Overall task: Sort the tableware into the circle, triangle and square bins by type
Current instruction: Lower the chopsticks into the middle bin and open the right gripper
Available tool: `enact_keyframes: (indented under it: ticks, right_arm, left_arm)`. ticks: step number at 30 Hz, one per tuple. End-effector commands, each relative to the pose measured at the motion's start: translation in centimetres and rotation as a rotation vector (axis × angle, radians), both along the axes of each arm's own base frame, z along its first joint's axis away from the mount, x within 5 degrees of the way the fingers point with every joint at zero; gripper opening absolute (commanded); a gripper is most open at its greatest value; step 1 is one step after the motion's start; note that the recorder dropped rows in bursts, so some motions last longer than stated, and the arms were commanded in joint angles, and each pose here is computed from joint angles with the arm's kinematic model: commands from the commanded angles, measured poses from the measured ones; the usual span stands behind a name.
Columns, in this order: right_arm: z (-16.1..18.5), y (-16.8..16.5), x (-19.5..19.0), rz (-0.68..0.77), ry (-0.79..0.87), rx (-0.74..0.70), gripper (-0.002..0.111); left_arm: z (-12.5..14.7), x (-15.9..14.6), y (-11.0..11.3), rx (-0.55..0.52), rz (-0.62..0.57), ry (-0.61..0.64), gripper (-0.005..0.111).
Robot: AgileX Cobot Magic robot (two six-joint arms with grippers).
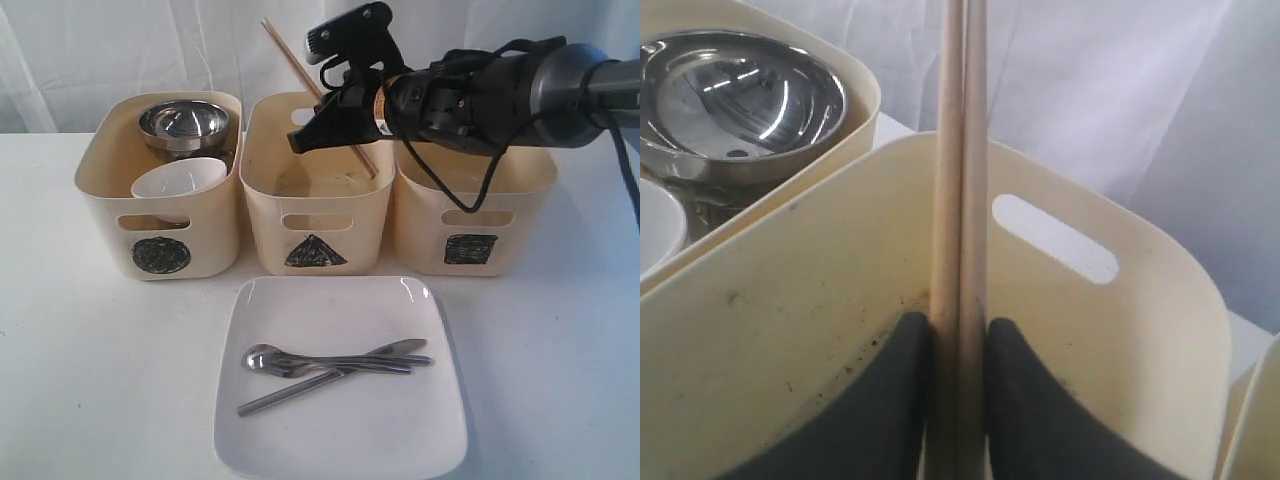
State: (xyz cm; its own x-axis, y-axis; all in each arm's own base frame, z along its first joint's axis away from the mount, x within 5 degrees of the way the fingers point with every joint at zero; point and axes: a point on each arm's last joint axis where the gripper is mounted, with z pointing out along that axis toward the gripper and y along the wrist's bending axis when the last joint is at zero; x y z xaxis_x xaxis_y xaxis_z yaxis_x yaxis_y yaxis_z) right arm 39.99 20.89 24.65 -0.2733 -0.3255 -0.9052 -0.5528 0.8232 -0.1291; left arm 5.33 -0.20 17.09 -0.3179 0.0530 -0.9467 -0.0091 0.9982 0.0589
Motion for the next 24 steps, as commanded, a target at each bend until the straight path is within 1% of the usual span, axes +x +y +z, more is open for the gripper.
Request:
enact_keyframes:
  ticks: [1,9,11,13,16,18,19,20,24]
  right_arm:
    - [-0.4,0.0,0.3,-0.009,0.011,0.008,0.003]
    - [-0.8,0.0,0.4,-0.011,0.021,0.008,0.003]
    - [-0.8,0.0,0.4,-0.011,0.021,0.008,0.005]
    - [-1.2,0.1,0.5,-0.008,0.027,0.007,0.013]
    - [-1.8,0.0,0.6,-0.020,0.045,-0.002,0.037]
    - [-2.4,0.1,0.8,-0.038,0.075,0.025,0.054]
    - [-2.5,0.1,0.8,-0.046,0.086,0.039,0.058]
    - [-2.5,0.1,0.8,-0.061,0.098,0.054,0.061]
    - [-2.2,0.0,0.7,-0.076,0.106,0.075,0.059]
  left_arm:
    - [-0.1,0.0,-0.1,-0.016,-0.005,0.002,0.000]
    - [-0.1,0.0,-0.1,-0.016,-0.005,0.002,0.000]
    - [-0.1,0.0,-0.1,-0.016,-0.005,0.002,0.000]
    - [-0.1,0.0,-0.1,-0.016,-0.005,0.002,0.000]
    - [-0.1,0.0,-0.1,-0.016,-0.005,0.002,0.000]
    - [-0.1,0.0,-0.1,-0.016,-0.005,0.002,0.000]
    - [-0.1,0.0,-0.1,-0.016,-0.005,0.002,0.000]
    - [-0.1,0.0,-0.1,-0.016,-0.005,0.002,0.000]
    - [-0.1,0.0,-0.1,-0.016,-0.005,0.002,0.000]
